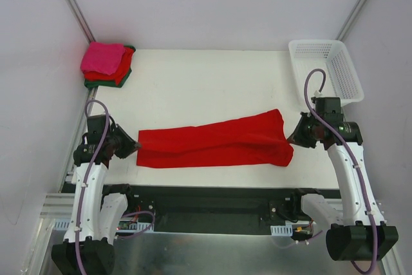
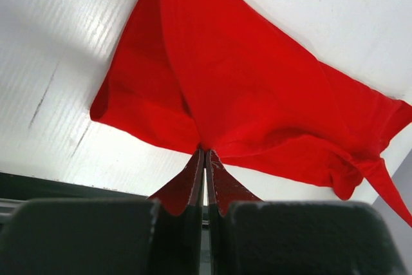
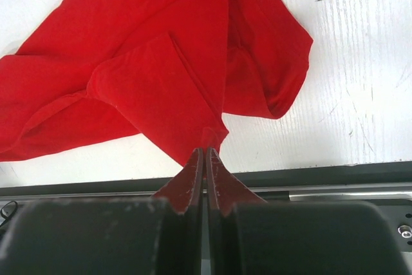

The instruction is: Fold and stack the t-shirts

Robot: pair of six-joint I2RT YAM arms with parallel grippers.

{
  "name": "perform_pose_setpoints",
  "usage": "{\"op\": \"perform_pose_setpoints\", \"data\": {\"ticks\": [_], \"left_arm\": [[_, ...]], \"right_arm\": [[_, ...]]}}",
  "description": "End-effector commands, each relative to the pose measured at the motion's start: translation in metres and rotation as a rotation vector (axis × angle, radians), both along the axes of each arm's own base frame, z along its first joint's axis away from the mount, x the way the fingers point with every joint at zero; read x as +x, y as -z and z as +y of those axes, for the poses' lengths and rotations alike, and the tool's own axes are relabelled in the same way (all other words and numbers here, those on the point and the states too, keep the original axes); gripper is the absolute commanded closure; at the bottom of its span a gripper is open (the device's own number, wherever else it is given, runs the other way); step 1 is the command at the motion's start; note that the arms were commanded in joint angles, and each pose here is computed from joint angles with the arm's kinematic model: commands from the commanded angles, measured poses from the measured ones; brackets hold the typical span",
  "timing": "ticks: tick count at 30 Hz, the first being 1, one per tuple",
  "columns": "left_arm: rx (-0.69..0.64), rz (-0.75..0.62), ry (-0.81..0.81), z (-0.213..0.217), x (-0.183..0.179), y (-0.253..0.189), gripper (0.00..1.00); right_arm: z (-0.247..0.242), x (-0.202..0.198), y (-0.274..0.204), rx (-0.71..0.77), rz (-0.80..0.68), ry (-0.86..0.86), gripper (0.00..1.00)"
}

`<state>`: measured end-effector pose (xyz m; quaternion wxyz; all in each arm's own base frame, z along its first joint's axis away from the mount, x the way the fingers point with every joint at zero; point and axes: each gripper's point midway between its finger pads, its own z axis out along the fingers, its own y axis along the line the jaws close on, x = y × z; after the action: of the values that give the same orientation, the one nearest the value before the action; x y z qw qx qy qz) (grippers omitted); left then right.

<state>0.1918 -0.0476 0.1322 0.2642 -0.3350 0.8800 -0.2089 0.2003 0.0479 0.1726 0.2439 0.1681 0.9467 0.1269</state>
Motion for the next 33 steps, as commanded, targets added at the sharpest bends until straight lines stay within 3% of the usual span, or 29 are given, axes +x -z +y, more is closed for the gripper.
{"op": "perform_pose_setpoints", "data": {"ticks": [1,30,33], "left_arm": [[-0.058,0.015,-0.040,-0.006,-0.006,0.003,1.00],[-0.058,0.120,-0.251,0.010,-0.019,0.038,1.00],[-0.061,0.129,-0.256,0.009,-0.020,0.040,1.00]], "right_arm": [[0.002,-0.010,0.006,0.013,0.030,0.008,0.98],[0.003,-0.023,0.048,-0.009,0.171,0.015,0.93],[0.004,-0.024,0.050,-0.010,0.179,0.009,0.89]]}}
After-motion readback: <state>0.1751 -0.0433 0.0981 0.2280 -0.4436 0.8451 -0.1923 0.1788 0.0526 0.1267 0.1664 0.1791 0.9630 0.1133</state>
